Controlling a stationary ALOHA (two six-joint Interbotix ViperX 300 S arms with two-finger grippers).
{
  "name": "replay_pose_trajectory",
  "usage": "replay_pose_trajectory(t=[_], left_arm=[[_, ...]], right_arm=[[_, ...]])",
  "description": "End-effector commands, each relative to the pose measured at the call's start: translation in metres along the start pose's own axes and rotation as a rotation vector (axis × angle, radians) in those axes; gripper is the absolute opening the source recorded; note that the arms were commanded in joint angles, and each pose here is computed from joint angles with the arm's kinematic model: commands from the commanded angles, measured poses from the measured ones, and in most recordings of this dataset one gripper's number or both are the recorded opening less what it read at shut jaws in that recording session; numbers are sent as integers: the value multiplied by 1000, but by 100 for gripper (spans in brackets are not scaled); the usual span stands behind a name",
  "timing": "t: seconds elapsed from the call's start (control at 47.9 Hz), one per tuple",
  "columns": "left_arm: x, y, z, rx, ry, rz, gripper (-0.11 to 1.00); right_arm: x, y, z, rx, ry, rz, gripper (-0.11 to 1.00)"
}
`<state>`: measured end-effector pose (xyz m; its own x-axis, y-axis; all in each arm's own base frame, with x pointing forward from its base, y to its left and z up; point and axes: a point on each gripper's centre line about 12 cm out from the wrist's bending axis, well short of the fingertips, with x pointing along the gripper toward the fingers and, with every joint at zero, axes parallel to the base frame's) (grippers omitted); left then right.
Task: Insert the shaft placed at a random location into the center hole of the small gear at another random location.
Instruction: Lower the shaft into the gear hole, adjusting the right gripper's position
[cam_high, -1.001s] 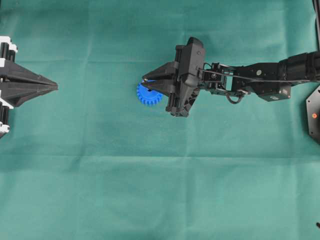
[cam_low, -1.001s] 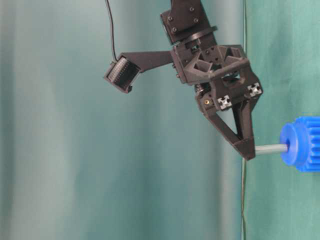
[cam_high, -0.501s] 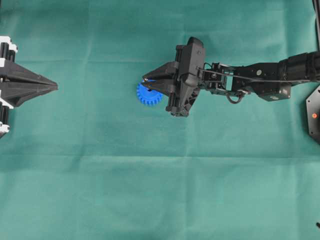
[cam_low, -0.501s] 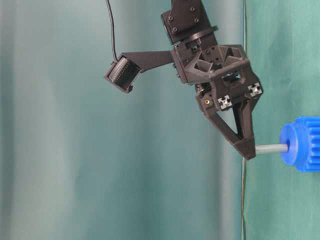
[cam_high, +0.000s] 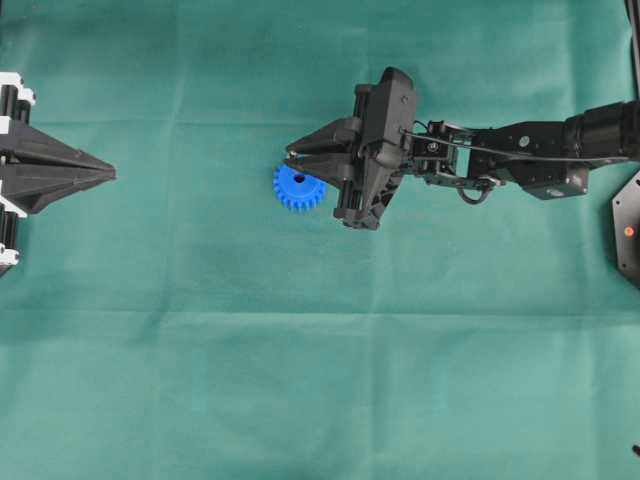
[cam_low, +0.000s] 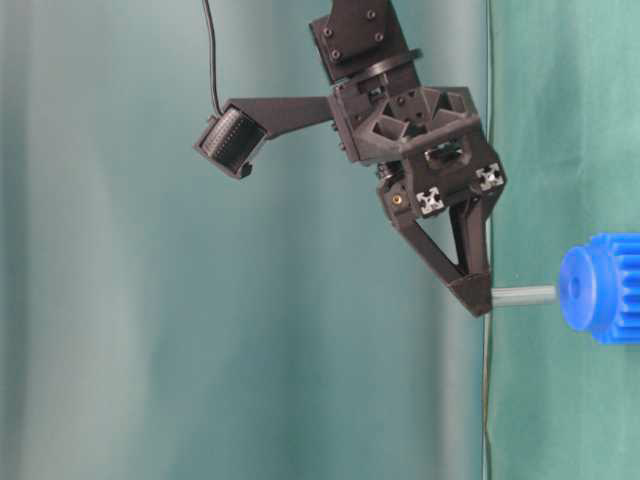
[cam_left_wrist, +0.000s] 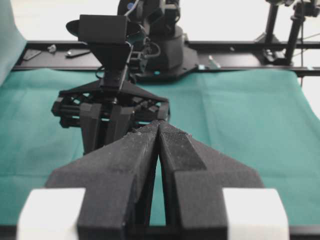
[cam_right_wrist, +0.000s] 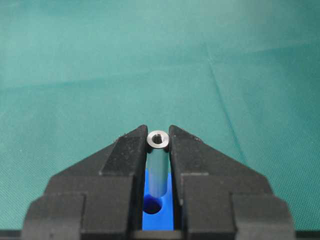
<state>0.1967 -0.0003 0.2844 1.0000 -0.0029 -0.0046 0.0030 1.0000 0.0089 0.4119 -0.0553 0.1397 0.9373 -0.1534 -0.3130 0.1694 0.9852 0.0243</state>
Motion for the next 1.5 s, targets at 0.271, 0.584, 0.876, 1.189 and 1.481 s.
replay_pose_trajectory(t=[0.271,0.584,0.876,1.189,1.481], left_arm=[[2,0,10,2,-28,0,0],[2,0,10,2,-26,0,0],[2,0,10,2,-26,0,0],[2,0,11,2,-31,0,0],[2,0,11,2,-31,-2,0]], right_arm=[[2,6,1,27,-53,8,14],[0,6,-2,28,-44,7,14],[-13,5,21,10,-102,10,14],[-16,5,24,4,-107,10,14],[-1,4,7,9,-69,7,14]])
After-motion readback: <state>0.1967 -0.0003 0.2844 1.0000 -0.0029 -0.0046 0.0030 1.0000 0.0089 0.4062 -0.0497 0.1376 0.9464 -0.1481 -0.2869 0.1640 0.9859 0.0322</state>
